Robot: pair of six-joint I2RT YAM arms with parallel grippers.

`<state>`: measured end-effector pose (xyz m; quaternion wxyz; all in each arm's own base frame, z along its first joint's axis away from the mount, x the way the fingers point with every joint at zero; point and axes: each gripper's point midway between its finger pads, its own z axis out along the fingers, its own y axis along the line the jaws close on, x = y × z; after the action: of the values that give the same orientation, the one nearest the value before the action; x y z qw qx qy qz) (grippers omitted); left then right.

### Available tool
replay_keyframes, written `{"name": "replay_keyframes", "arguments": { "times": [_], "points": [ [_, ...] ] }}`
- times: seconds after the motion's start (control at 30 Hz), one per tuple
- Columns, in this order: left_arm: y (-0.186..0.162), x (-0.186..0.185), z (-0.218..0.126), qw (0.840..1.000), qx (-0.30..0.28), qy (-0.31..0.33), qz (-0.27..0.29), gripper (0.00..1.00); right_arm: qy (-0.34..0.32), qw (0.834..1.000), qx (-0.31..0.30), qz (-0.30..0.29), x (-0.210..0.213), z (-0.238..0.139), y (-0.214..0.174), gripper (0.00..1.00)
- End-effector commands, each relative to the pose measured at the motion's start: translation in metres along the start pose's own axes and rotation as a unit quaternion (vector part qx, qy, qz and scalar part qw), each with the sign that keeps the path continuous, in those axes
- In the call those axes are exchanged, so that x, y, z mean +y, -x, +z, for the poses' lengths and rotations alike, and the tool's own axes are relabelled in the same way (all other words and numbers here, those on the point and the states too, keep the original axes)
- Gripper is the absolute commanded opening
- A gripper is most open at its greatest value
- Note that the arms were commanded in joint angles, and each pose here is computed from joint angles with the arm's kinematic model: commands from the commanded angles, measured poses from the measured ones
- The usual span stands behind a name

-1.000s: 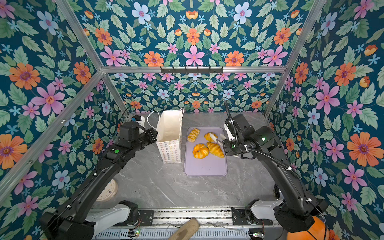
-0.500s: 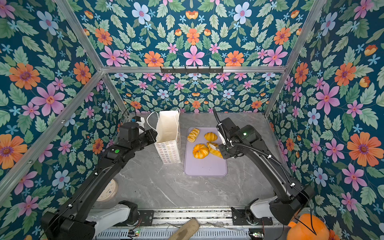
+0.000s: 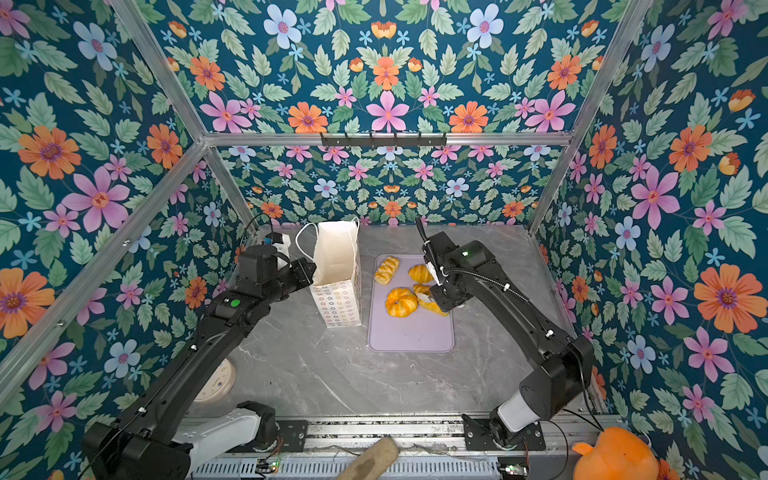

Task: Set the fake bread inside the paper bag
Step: 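Move the open tongs over the yellow croissant on the tray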

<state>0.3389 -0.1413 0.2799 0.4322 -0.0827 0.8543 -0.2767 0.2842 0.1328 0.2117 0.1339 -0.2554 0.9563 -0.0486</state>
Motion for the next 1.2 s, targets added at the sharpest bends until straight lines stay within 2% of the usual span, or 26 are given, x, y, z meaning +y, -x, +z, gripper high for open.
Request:
{"name": "replay_keyframes", "arguments": {
  "times": [0.0,0.37,0.83,1.17],
  "points": [
    [0.000,-0.002,0.002,1.000,0.001,-0.006,-0.002,0.00,-0.017,0.999,-0.008,-0.031,-0.005,0.002,0.007,0.44],
    [0.001,-0.003,0.004,1.000,0.003,-0.009,-0.003,0.00,-0.006,0.999,0.012,-0.044,-0.005,0.023,0.003,0.44],
    [0.001,-0.004,0.004,1.000,0.003,-0.010,-0.009,0.00,0.001,0.999,0.032,-0.027,-0.012,0.045,0.006,0.46],
    [0.001,-0.004,0.004,1.000,0.004,-0.011,-0.012,0.00,0.019,0.999,0.025,-0.025,-0.008,0.046,0.008,0.46]
  ]
}}
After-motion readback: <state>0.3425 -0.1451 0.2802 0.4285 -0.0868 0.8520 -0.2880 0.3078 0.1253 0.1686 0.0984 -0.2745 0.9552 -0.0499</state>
